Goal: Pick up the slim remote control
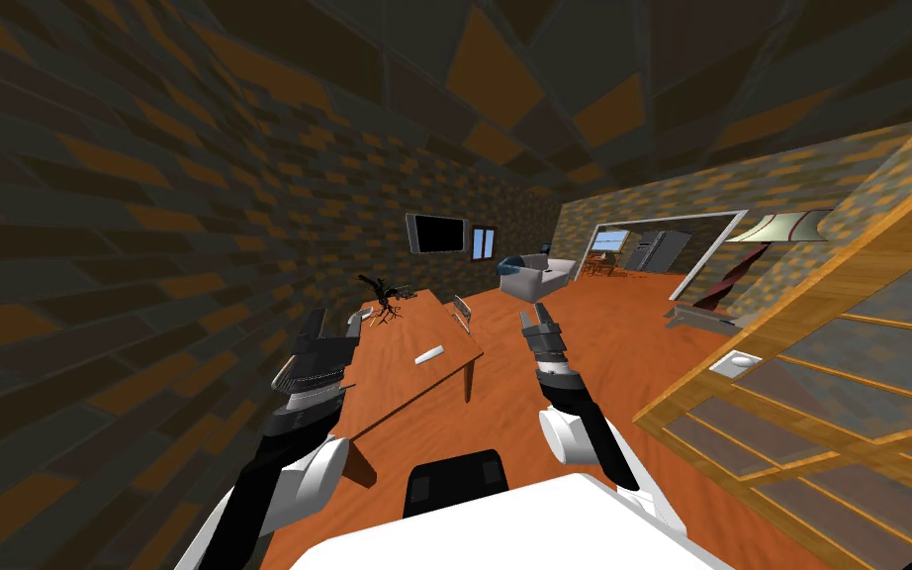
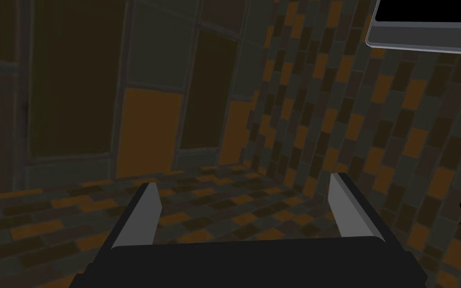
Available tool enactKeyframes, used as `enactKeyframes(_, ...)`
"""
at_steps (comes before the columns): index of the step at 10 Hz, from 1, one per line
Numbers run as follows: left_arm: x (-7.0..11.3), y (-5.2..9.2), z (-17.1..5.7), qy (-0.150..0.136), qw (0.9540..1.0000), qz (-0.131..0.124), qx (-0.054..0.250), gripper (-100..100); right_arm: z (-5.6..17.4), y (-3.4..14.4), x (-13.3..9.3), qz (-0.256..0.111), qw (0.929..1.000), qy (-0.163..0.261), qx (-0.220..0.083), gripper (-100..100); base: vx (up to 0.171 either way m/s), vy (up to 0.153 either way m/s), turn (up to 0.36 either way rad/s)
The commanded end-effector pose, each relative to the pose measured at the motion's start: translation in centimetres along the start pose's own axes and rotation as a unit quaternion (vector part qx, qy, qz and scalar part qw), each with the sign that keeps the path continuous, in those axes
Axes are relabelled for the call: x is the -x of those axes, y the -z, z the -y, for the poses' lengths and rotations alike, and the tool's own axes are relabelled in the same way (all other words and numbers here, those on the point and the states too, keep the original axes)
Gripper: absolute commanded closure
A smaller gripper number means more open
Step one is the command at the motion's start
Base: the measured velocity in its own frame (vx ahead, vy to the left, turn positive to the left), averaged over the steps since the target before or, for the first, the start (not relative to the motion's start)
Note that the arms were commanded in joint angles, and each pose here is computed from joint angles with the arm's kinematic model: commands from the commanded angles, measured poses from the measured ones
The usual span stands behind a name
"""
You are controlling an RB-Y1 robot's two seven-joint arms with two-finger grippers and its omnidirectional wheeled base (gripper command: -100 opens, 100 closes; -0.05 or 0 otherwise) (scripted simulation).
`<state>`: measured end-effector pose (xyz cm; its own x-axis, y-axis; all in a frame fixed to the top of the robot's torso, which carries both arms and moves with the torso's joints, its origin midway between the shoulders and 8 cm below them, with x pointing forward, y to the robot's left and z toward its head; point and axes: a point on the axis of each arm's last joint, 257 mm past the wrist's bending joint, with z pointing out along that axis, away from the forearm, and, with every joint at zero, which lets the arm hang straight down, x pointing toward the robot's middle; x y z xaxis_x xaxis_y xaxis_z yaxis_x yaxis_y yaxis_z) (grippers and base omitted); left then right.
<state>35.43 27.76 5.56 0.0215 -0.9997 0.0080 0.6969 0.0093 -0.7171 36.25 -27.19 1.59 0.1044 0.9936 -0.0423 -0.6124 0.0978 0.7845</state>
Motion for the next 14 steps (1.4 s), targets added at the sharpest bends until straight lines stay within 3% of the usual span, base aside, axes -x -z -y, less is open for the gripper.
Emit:
enactKeyframes(1,0.9,-0.3,-2.5,-0.001,0.9995,0.001,0.03,-100,0.0,0.0,0.0,0.0,1.0,0.0,0.0,0,-0.017,-0.005,-0.185)
enactKeyframes(8,3.7,-0.8,-7.8,0.001,0.9941,0.024,0.106,-100,0.0,0.0,0.0,0.0,1.0,0.0,0.0,0,-0.008,-0.003,-0.093)
enactKeyframes(12,6.3,-0.8,-11.7,0.006,0.9858,0.05,0.16,-100,0.0,0.0,0.0,0.0,1.0,0.0,0.0,0,-0.004,-0.005,-0.119)
enactKeyframes(13,7.6,-0.8,-13.0,0.009,0.9826,0.062,0.174,-100,0.0,0.0,0.0,0.0,1.0,0.0,0.0,0,-0.002,-0.009,-0.19)
enactKeyframes(14,7.7,-0.5,-13.7,0.01,0.9796,0.066,0.19,-100,0.0,0.0,0.0,0.0,1.0,0.0,0.0,0,0.0,-0.003,-0.085)
